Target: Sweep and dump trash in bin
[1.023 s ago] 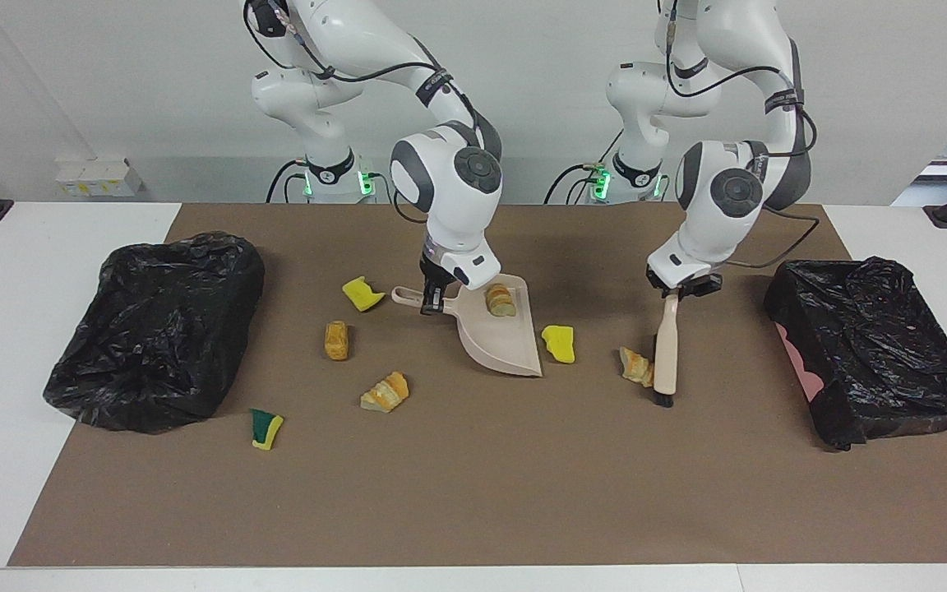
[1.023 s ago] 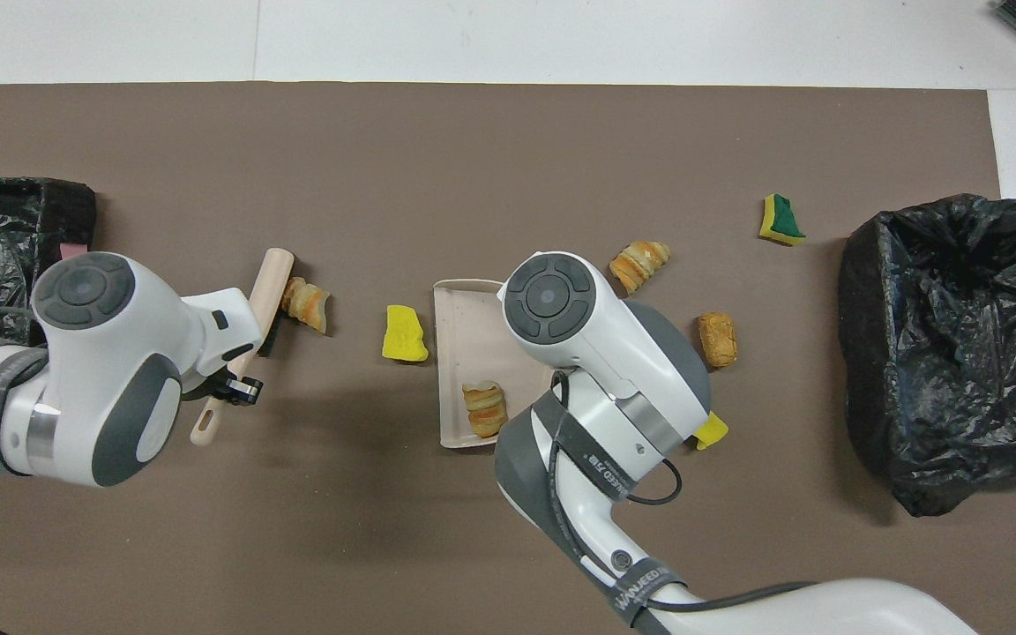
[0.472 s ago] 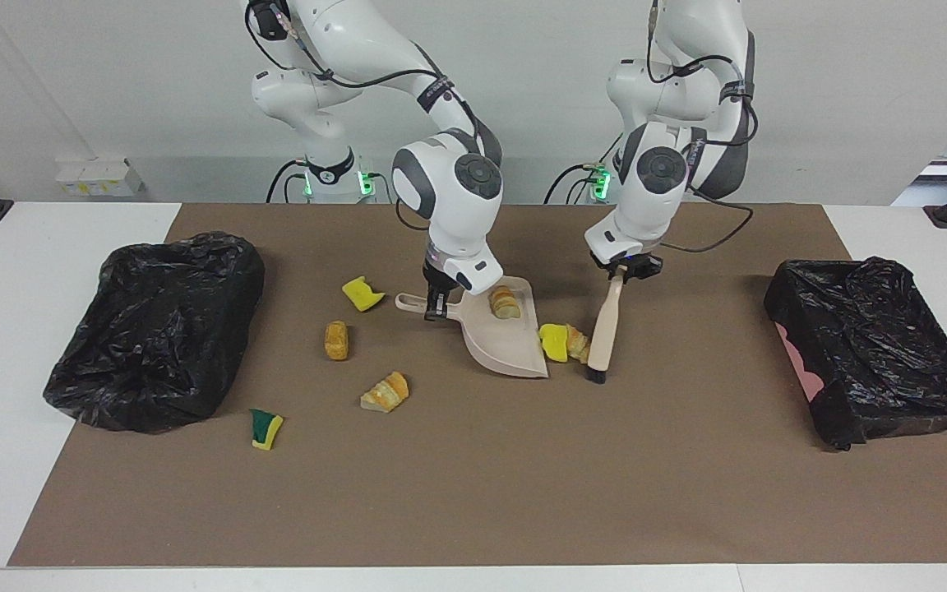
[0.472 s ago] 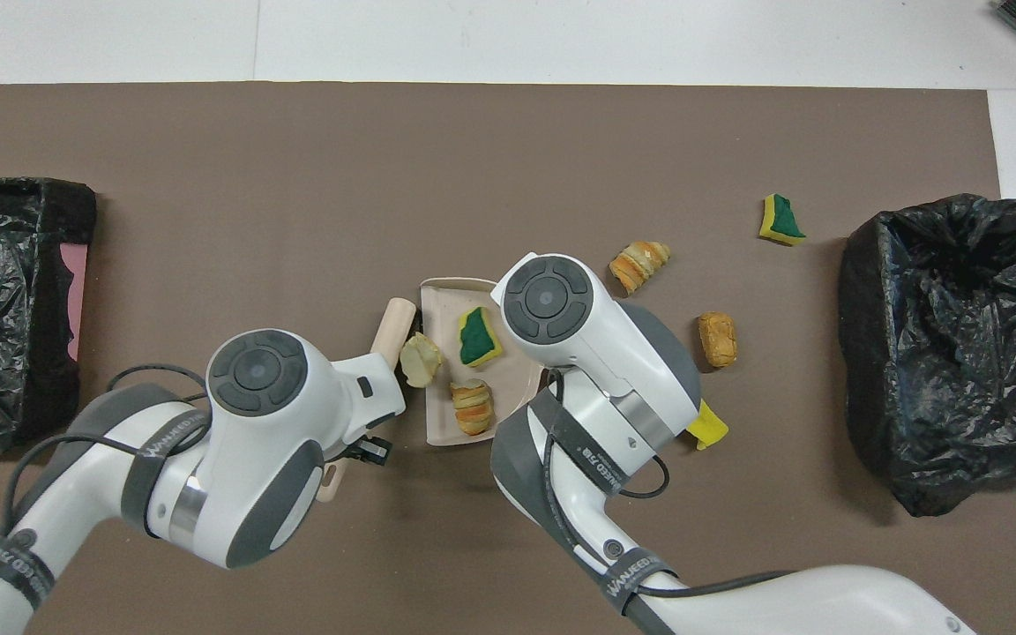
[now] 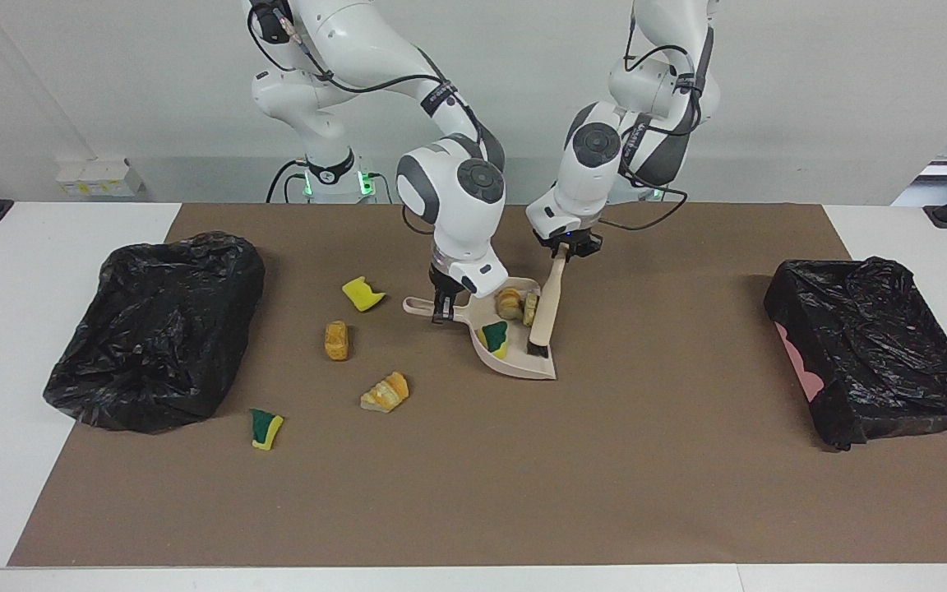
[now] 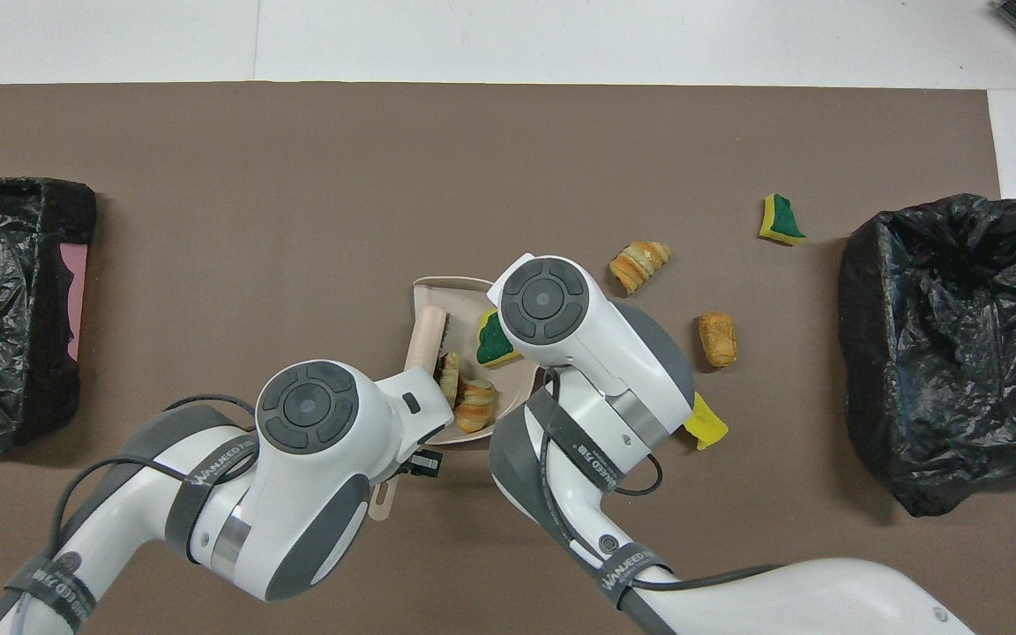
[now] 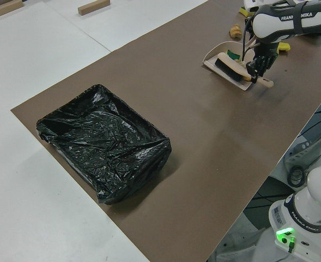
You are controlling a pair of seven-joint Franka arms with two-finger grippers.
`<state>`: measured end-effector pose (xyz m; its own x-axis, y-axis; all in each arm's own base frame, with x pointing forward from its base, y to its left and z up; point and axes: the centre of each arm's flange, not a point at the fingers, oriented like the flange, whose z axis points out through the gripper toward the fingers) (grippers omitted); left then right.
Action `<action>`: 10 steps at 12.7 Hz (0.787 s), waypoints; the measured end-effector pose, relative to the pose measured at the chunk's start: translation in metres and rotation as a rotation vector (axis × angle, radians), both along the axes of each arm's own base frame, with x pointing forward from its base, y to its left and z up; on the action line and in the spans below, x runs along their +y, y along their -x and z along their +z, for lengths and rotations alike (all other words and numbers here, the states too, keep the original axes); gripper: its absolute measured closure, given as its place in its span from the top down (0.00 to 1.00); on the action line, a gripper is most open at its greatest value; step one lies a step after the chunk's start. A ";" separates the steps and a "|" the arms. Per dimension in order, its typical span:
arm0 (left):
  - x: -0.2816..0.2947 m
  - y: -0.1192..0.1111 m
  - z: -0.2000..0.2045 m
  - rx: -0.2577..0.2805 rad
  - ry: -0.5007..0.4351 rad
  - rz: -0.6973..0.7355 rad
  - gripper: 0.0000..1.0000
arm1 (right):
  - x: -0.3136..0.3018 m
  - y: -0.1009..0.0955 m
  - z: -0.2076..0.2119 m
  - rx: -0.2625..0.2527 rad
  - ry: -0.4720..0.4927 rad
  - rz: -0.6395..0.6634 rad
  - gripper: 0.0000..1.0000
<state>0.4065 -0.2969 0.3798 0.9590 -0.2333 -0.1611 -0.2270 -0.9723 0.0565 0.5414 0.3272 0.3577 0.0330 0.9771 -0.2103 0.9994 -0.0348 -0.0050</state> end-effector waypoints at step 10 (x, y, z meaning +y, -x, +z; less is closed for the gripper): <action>0.020 -0.009 -0.003 0.023 -0.061 0.318 0.26 | -0.047 -0.031 0.009 0.048 -0.082 0.007 0.32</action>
<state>0.4152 -0.2772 0.3765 0.9782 0.0887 -0.1876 0.0897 -0.9960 -0.0029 0.5720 0.2798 0.3666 0.0181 0.9913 -0.1307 0.9981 -0.0256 -0.0558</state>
